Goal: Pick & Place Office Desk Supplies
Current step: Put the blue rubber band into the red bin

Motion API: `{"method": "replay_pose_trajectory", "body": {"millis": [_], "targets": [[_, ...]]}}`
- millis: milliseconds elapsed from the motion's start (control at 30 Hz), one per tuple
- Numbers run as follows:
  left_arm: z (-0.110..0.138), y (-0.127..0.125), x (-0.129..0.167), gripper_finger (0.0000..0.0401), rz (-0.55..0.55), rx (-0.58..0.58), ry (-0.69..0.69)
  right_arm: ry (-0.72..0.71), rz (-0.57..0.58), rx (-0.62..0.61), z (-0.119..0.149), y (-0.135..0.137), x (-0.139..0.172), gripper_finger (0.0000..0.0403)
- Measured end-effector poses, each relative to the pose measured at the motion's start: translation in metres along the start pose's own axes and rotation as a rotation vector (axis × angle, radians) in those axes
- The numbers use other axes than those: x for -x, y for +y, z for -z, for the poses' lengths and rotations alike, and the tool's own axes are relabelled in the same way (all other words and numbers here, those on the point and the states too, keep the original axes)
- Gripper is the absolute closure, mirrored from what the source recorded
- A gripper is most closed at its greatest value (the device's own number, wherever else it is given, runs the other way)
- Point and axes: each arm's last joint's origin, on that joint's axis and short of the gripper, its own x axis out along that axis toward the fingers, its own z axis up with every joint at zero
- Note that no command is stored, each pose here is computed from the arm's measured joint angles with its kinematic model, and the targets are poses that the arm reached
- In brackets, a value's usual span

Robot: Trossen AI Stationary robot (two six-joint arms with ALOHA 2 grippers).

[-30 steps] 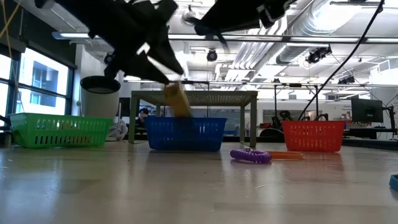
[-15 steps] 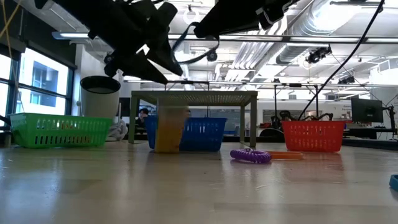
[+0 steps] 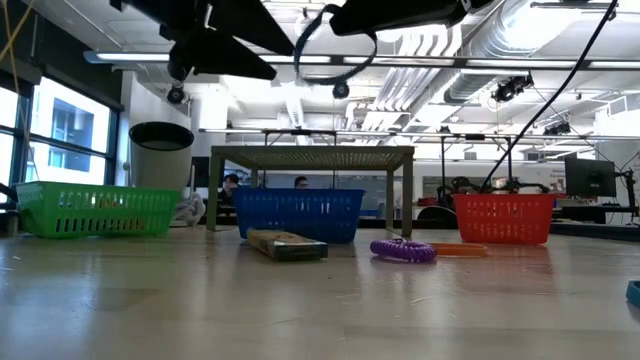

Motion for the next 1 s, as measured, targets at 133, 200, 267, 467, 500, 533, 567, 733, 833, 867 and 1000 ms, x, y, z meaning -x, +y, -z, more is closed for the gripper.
{"method": "replay_pose_trajectory", "body": {"millis": [133,200,267,467,500,533,567,733,833,867,1000], "targets": [[0.002,-0.003,0.004,0.0182,0.017,-0.016,0.004,0.000,0.000,-0.001,0.000,0.000,0.000,0.0400],[0.003,-0.005,0.006,0.0182,0.025,-0.019,0.005,0.000,0.000,-0.005,0.000,0.000,0.000,0.0400],[0.004,-0.007,0.008,0.0182,0.035,-0.022,0.008,0.000,0.000,-0.006,0.000,0.000,0.000,0.0400],[0.007,-0.011,0.012,0.0182,0.095,-0.028,0.042,0.012,-0.001,0.012,0.002,0.001,0.002,0.0400],[0.007,-0.011,0.012,0.0182,0.101,-0.029,0.045,0.015,-0.002,0.019,0.003,0.002,0.003,0.0400],[0.007,-0.011,0.012,0.0182,0.106,-0.029,0.048,0.018,-0.002,0.025,0.003,0.002,0.004,0.0400],[0.008,-0.012,0.012,0.0182,0.110,-0.029,0.051,0.020,0.002,0.030,0.004,0.002,0.004,0.0400],[0.008,-0.012,0.012,0.0182,0.113,-0.027,0.053,0.022,0.070,0.079,0.008,0.004,0.012,0.0400],[0.008,-0.012,0.012,0.0182,0.114,-0.001,0.056,0.023,0.077,0.075,0.007,0.004,0.018,0.0400],[0.008,-0.012,0.012,0.0182,0.118,0.007,0.059,0.025,0.078,0.068,0.007,0.004,0.019,0.0400],[0.008,-0.012,0.011,0.0182,0.187,0.024,0.115,0.040,0.102,0.073,0.011,0.004,0.022,0.0400]]}}
